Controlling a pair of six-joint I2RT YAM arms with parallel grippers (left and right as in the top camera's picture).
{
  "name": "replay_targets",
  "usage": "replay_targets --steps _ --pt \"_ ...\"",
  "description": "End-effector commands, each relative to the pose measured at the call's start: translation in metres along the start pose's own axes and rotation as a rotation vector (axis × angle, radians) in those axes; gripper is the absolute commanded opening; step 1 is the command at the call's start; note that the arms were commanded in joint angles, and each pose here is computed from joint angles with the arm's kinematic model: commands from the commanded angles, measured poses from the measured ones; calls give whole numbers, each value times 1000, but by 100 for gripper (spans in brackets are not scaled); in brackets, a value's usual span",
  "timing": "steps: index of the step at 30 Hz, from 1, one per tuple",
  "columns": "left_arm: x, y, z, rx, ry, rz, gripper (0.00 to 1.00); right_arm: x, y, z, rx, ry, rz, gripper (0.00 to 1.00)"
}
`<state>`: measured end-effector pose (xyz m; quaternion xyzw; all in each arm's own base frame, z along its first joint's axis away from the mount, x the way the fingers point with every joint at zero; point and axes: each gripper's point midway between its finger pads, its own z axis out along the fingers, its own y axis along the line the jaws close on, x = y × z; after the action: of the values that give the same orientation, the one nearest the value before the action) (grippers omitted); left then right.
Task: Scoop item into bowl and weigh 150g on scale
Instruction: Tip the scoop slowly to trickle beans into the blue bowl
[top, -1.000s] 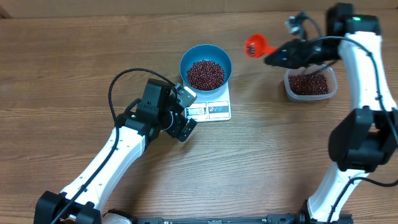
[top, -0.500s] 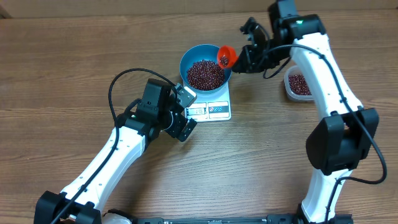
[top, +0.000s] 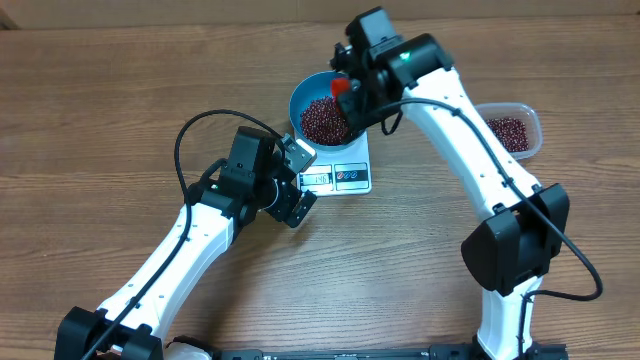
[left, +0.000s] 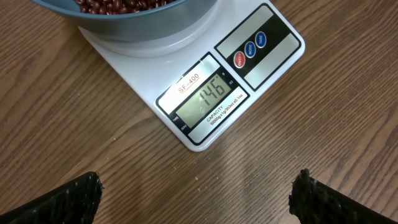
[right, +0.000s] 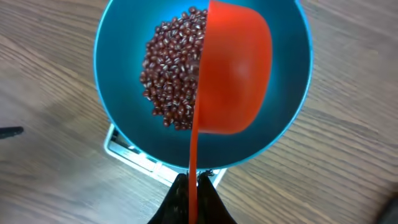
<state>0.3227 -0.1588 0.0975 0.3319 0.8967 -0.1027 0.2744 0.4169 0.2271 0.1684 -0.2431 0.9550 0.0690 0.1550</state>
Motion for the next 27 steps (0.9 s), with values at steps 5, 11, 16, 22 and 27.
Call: replay_targets --steps 5,11,16,22,27 --pt "3 -2 3 14 6 -8 100 -13 -4 -25 117 -73 -26 4" --pt "3 -2 3 14 6 -8 100 -13 -4 -25 116 -73 -26 4" --pt "3 -2 3 14 6 -8 100 -12 -3 -25 115 -67 -26 4" --pt "3 -2 3 14 6 -8 100 -10 -4 -25 116 -61 -26 4" --pt "3 -2 3 14 6 -8 100 -10 -4 -25 117 -59 -26 4"
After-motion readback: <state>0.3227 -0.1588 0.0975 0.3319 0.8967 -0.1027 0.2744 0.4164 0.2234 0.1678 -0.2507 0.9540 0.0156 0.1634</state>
